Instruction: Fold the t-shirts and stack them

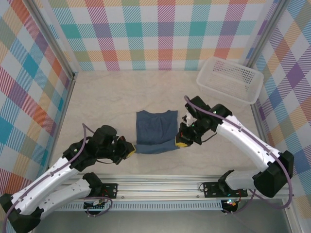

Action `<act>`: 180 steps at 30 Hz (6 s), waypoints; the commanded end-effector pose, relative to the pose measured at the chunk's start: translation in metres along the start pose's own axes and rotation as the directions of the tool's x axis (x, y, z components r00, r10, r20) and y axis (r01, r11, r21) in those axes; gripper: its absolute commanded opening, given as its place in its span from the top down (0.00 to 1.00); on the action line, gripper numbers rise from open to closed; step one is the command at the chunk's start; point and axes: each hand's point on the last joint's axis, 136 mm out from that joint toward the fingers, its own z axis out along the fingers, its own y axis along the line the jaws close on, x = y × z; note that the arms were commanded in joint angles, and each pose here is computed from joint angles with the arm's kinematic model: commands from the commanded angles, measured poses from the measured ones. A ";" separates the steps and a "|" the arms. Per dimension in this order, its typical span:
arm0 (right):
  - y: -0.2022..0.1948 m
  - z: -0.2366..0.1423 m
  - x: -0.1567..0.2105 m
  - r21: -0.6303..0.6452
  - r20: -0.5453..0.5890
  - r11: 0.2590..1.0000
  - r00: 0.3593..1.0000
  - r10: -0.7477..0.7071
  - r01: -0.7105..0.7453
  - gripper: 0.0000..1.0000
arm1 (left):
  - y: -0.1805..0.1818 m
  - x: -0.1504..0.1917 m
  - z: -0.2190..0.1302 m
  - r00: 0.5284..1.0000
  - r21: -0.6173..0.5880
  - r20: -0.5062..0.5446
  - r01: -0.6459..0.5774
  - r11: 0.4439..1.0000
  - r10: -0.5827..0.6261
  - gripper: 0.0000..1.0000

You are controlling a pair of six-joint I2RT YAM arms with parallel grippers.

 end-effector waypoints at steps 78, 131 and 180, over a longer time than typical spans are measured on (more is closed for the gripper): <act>-0.064 0.017 -0.123 0.046 0.286 0.991 0.952 0.105 -0.123 0.56 | 0.034 -0.296 0.159 0.960 -0.777 0.050 -0.135 0.615 0.274 1.00; -0.092 0.025 -0.091 -0.024 0.210 0.973 0.950 0.230 -0.231 0.55 | 0.041 -0.488 0.123 0.881 -0.540 0.459 0.173 0.824 0.116 0.52; -0.160 -0.155 -0.165 0.600 0.798 0.781 0.200 -0.569 -0.174 0.00 | 0.048 -0.265 -0.108 0.389 -0.782 0.580 0.023 0.622 0.716 0.00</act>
